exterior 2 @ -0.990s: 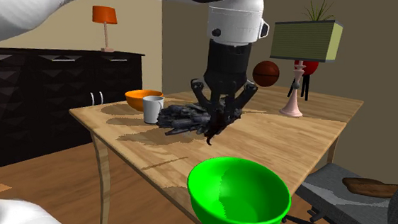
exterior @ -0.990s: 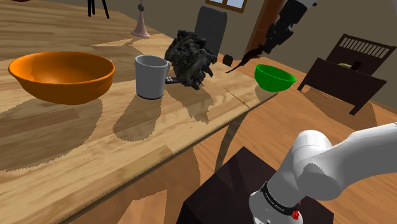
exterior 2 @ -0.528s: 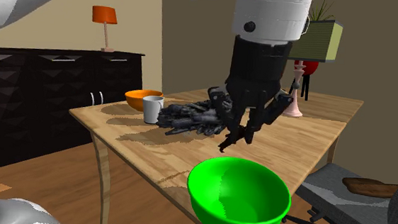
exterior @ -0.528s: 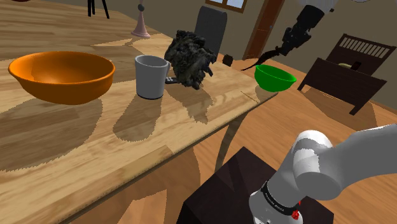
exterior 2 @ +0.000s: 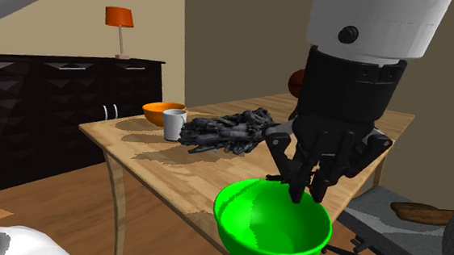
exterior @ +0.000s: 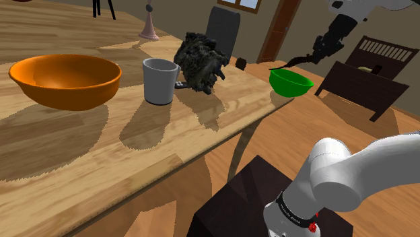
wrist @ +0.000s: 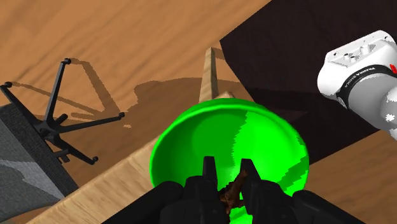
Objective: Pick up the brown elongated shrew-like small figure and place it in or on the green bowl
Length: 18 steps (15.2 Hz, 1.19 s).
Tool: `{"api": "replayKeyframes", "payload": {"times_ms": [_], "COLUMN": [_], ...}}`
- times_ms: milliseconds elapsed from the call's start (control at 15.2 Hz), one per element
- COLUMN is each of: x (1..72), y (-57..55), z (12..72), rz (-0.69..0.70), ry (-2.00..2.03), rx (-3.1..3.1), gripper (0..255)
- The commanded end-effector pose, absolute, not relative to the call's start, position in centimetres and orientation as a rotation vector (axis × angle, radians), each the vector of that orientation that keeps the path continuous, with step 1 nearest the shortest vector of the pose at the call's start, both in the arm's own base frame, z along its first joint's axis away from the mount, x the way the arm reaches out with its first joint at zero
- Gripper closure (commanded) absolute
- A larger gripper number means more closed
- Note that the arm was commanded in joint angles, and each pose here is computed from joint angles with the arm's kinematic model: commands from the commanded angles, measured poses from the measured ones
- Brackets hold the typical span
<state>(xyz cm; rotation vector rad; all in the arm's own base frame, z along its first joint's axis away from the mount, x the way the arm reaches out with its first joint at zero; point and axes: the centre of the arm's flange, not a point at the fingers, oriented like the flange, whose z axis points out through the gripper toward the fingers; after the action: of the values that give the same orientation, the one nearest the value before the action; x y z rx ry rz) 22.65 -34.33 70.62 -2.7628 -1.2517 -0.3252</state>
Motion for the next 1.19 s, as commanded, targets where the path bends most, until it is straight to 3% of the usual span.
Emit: {"api": "replayKeyframes", "payload": {"times_ms": [0, 660, 1122], "x": [22.5, 22.5, 22.5], "y": [-34.6, -34.6, -34.6], "z": [69.6, 64.3, 64.1], "rz": [-0.325, -0.325, -0.325], "ry": [-1.253, -1.253, -1.253], "rx": [-2.763, -2.763, -2.763], "gripper": [255, 255, 255]}}
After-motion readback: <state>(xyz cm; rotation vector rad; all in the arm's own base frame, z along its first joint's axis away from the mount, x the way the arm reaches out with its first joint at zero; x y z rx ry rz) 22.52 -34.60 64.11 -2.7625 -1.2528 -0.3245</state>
